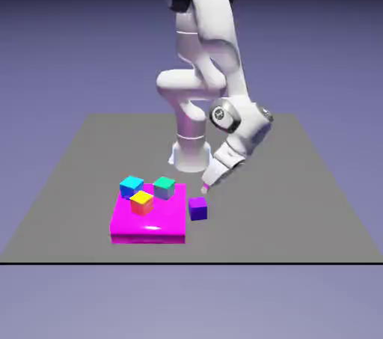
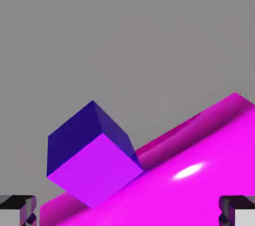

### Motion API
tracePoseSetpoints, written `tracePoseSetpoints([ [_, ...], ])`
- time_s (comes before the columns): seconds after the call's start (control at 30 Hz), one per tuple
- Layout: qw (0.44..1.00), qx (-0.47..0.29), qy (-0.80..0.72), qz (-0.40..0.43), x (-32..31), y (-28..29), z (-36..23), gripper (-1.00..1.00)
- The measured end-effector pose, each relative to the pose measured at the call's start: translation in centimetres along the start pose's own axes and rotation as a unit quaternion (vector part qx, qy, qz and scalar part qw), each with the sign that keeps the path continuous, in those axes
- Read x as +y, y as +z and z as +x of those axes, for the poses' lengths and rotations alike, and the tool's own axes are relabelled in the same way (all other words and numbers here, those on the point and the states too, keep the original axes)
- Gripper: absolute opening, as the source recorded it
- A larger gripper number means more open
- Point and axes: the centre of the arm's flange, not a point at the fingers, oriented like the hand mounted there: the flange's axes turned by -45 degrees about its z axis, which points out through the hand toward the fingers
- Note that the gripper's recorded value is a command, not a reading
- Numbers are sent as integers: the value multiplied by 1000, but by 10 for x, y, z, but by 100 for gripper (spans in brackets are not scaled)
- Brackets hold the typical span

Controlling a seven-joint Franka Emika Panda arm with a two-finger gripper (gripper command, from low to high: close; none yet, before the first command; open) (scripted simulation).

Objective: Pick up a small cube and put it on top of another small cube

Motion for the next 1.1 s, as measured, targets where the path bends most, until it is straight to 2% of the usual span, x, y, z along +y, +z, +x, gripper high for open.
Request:
tracePoseSetpoints([
  [0.27, 961, -141, -217, -100, -45, 30, 40, 0],
  [0.43, 961, -141, -217, -100, -37, 87, 41, 0],
  [0.47, 961, -141, -217, -100, -36, 93, 41, -100],
  [0.53, 961, -141, -217, -99, -36, 93, 41, -100],
  [0.7, 960, -143, -219, -100, -43, 30, 36, -100],
  [1.1, 949, -154, -243, -125, -15, 17, -67, -100],
])
